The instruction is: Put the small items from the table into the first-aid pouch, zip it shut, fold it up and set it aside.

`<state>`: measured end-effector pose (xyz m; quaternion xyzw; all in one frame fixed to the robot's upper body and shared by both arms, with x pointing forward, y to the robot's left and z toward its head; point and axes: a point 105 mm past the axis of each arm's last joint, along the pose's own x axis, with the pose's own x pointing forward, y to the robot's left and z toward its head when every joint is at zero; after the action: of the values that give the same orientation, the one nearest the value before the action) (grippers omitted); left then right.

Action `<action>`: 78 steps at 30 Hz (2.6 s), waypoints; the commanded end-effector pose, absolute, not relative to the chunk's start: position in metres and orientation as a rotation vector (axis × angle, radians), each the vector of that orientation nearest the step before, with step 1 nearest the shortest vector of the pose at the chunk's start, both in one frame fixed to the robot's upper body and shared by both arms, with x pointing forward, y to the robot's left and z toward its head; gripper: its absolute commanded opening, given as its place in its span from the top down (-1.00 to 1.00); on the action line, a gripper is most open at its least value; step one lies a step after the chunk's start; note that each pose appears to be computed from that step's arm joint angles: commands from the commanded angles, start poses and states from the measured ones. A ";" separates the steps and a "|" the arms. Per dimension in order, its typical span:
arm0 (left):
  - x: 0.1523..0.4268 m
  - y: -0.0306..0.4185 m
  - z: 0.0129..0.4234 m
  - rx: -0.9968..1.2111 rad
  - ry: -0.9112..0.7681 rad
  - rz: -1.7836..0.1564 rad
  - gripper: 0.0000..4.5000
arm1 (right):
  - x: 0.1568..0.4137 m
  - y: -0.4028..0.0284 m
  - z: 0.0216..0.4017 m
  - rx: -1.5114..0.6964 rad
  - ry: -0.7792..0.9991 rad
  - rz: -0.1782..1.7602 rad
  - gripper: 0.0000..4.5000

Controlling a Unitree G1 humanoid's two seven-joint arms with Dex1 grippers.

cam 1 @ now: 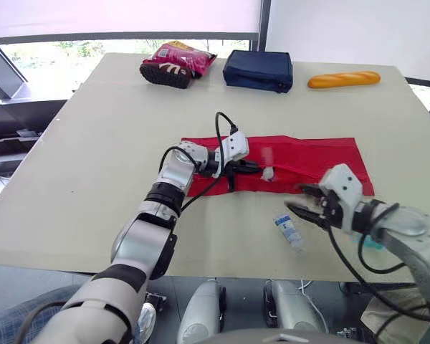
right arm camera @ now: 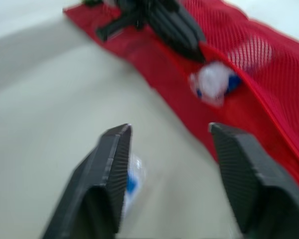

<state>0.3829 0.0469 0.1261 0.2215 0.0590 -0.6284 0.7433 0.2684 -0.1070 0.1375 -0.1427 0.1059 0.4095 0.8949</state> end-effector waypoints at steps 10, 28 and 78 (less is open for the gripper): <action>0.383 0.039 0.138 0.498 0.076 -1.392 1.00 | 0.320 -0.085 0.128 -0.367 0.146 0.734 0.97; 0.381 0.036 0.138 0.501 0.070 -1.404 1.00 | 0.362 -0.060 0.129 -0.381 0.076 0.705 0.97; 0.390 0.060 0.135 0.523 0.046 -1.342 1.00 | 0.169 -0.197 0.156 -0.365 0.161 0.932 -0.96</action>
<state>0.3868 0.0623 0.1208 0.2339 0.0463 -0.6172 0.7498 0.1676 -0.2047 0.1536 -0.1527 0.0888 0.4492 0.8758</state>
